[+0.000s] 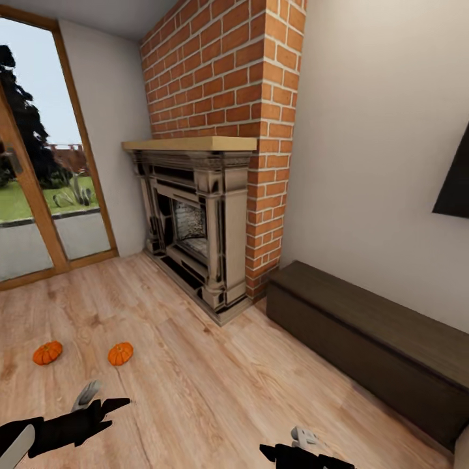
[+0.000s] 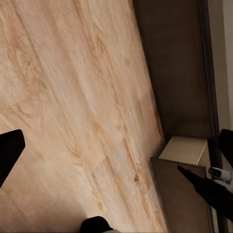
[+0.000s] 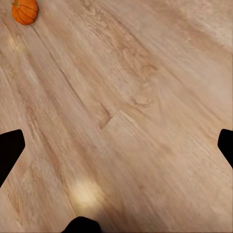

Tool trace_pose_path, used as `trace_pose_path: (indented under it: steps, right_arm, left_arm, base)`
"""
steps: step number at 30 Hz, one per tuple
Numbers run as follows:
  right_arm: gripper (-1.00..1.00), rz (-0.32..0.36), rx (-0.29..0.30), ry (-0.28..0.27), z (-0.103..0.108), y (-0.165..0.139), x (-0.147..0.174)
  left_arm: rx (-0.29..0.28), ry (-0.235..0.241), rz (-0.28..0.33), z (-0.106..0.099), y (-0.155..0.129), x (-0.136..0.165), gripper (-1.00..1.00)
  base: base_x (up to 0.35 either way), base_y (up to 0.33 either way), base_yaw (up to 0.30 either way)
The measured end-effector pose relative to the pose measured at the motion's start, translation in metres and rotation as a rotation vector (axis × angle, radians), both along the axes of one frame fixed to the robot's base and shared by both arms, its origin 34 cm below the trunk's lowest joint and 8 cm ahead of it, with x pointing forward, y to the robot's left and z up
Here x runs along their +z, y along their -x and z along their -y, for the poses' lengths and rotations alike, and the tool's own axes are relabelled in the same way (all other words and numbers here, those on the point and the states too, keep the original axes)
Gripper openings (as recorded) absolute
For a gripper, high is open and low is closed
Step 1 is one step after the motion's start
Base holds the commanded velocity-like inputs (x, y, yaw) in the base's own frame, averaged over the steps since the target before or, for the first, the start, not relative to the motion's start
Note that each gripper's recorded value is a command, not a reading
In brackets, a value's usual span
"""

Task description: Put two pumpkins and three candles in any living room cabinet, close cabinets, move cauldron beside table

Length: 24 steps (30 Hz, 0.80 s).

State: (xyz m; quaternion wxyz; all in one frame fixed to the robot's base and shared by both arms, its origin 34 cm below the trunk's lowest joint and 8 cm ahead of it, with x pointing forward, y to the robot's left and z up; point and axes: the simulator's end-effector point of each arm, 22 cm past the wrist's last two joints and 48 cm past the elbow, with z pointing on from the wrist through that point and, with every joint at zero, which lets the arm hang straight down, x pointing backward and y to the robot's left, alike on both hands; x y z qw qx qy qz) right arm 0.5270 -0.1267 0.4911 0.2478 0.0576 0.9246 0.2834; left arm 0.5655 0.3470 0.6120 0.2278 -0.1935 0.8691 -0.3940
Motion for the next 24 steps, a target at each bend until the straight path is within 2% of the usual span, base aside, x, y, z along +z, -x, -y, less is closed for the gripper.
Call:
trace_pose_path:
  steps: [24]
  right_arm:
    - [1.0,0.008,-0.007,0.015,0.0015,-0.0021,-0.0007]
  left_arm:
    - [0.002,-0.003,0.0,-0.0016,-0.0002,0.0002,1.0]
  base:
    - [0.257,0.252,0.274]
